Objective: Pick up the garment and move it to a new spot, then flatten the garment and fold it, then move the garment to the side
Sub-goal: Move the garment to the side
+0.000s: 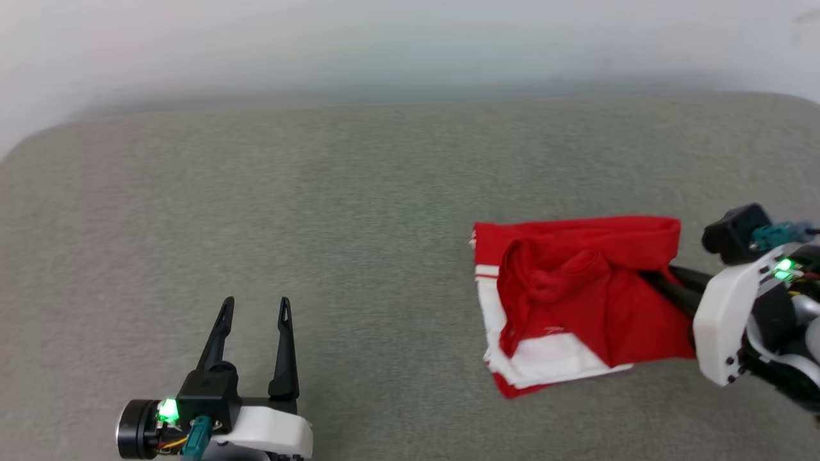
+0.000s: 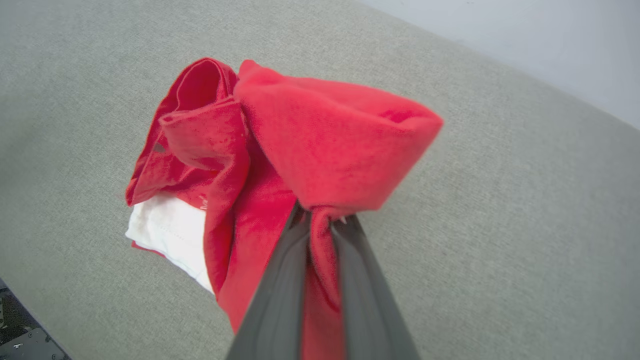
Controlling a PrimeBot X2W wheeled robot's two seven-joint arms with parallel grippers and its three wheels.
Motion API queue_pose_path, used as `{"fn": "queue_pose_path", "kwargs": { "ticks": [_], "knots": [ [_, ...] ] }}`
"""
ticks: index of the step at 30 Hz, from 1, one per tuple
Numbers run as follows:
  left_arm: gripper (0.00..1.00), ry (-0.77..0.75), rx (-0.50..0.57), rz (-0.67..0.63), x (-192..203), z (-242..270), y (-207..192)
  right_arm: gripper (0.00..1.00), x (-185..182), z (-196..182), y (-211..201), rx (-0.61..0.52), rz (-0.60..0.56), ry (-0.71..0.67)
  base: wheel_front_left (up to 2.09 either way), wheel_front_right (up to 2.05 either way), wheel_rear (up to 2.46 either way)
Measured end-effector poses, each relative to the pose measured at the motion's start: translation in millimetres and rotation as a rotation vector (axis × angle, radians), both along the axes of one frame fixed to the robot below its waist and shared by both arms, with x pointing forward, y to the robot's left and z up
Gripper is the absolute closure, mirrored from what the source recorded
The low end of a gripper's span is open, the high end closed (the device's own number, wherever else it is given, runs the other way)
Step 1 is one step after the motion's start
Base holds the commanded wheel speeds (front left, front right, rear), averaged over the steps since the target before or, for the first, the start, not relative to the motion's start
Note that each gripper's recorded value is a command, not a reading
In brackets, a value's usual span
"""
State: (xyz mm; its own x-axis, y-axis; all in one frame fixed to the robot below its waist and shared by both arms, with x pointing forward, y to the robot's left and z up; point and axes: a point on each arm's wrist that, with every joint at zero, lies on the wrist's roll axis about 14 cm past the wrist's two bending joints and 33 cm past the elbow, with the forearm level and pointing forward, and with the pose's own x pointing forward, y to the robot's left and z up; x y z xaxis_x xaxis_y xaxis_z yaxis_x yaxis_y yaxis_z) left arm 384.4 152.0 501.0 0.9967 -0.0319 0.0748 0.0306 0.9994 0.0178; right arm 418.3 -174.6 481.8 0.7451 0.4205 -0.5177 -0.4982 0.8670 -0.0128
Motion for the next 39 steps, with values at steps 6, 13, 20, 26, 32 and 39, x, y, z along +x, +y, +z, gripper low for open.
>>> {"fn": "queue_pose_path", "kwargs": {
  "ticks": [6,13,20,26,32,39],
  "knots": [
    [0.00,-0.007,-0.006,-0.082,21,-1,-26,1.00,2,19,-47,-0.041,-0.106,-0.042,0.00,0.00,0.00],
    [0.00,0.003,-0.004,-0.149,47,-12,-47,1.00,13,13,-101,-0.106,-0.233,0.001,0.00,0.00,0.00],
    [0.00,0.008,0.001,-0.180,70,-25,-55,1.00,20,-6,-177,-0.236,-0.391,0.100,0.00,0.00,0.00],
    [0.00,0.009,-0.004,-0.194,87,-36,-60,1.00,32,-18,-232,-0.330,-0.515,0.159,0.00,0.00,0.00],
    [0.00,0.025,-0.006,-0.187,96,-48,-58,1.00,45,-24,-270,-0.412,-0.602,0.183,0.00,0.00,0.00],
    [0.00,0.022,0.008,-0.149,98,-48,-46,1.00,64,-21,-291,-0.451,-0.672,0.153,0.00,0.00,0.00]
  ]
}}
